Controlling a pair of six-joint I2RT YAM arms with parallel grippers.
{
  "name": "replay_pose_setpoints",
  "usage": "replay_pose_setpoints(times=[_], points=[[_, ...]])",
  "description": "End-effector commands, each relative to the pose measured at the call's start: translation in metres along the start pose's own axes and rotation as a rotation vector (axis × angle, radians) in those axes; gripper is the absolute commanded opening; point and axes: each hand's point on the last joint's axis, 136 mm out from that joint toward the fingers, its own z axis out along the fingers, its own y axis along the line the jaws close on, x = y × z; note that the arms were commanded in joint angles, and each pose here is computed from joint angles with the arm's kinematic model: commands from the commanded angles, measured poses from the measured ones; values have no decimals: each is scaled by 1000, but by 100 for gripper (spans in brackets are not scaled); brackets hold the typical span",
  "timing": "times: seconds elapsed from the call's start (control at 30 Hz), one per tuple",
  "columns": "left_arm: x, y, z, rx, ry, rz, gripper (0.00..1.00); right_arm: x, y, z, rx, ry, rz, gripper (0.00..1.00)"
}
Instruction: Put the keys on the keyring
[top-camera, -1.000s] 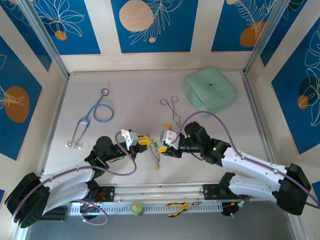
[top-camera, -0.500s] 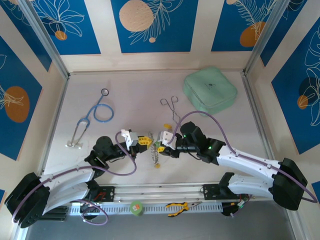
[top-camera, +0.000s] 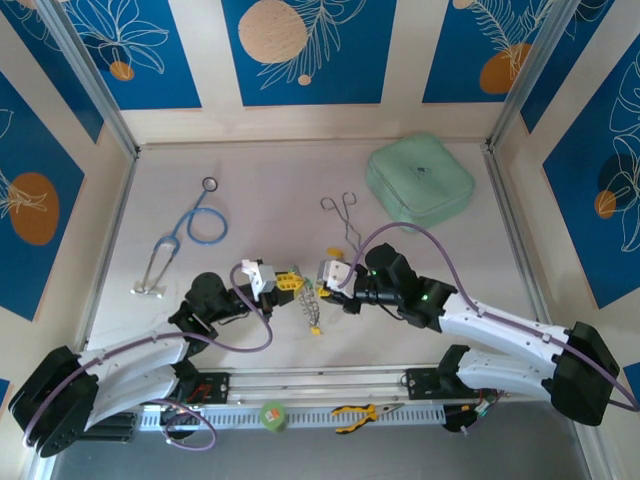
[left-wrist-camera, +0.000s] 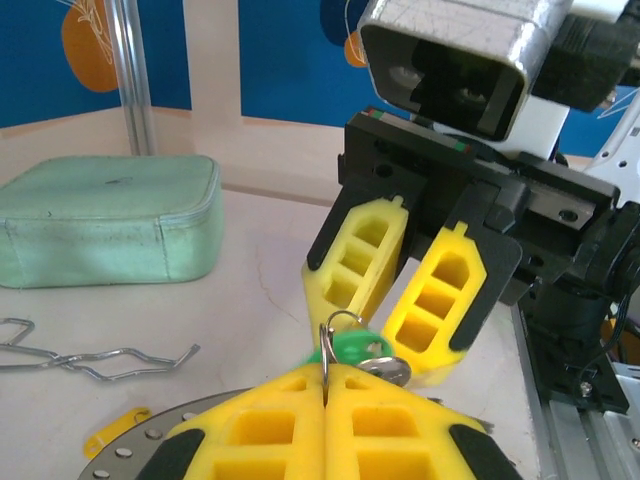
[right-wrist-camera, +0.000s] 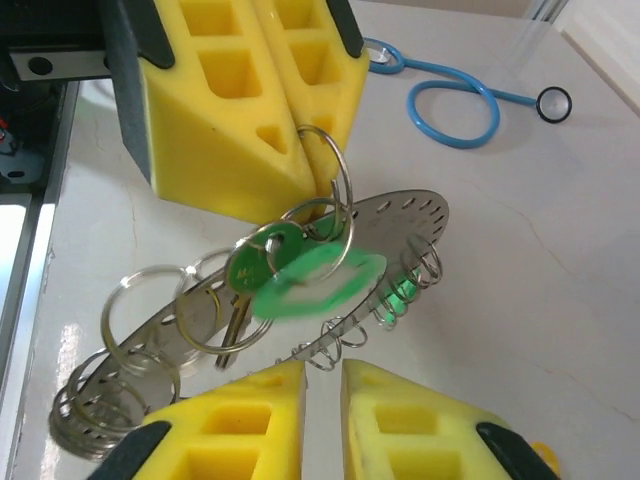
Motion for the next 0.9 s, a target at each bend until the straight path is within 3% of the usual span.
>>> replay_pose_setpoints(times=[0.0, 0.3, 0.47, 0.57, 0.87], points=[[-7, -8, -1, 35, -15, 55, 0, -11, -2, -10, 13, -11, -29, 8], [-2, -9, 0, 42, 22, 81, 0, -18, 0, -14, -1, -18, -35, 4], [-1, -9, 0, 44, 23, 85, 0, -17, 7, -11, -52, -32, 12, 24], [-1, -10, 0, 47, 25, 92, 0, -24, 10, -11, -86, -72, 77, 31], [0, -10, 0, 49, 31, 118, 0, -27, 8, -2, -128, -74, 208, 33]])
